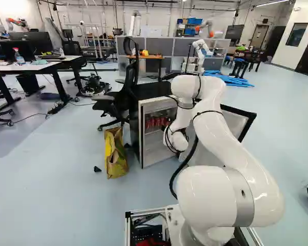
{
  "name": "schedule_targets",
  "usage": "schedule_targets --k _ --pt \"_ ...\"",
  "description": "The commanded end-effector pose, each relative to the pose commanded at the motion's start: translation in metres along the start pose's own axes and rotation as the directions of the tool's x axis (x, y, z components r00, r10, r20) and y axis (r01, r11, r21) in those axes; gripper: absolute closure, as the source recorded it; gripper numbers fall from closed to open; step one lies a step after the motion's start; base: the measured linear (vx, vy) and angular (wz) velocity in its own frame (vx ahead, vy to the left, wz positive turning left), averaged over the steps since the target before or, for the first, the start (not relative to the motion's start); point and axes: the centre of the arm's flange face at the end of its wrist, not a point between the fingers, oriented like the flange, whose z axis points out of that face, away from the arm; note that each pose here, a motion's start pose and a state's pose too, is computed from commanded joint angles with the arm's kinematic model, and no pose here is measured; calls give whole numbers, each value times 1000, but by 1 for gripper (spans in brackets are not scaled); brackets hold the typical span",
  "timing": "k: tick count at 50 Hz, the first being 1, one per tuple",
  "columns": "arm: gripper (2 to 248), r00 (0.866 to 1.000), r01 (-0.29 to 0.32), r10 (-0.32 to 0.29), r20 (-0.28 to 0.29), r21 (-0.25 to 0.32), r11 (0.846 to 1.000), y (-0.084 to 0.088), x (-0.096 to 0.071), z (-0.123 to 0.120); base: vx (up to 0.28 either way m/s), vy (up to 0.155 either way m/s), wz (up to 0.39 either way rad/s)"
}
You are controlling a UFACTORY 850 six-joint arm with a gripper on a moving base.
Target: Grab a drink from the fridge
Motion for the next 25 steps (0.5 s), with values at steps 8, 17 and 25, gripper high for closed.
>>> schedule_targets --k 8,17,25 --pt "3 1000 2 -2 -6 4 1000 -2 -10 11 0 0 0" --pt "3 1000 4 -4 -20 8 1000 -4 -22 27 0 0 0" --pt "3 999 5 -5 -40 10 1000 -5 -32 41 0 0 0"
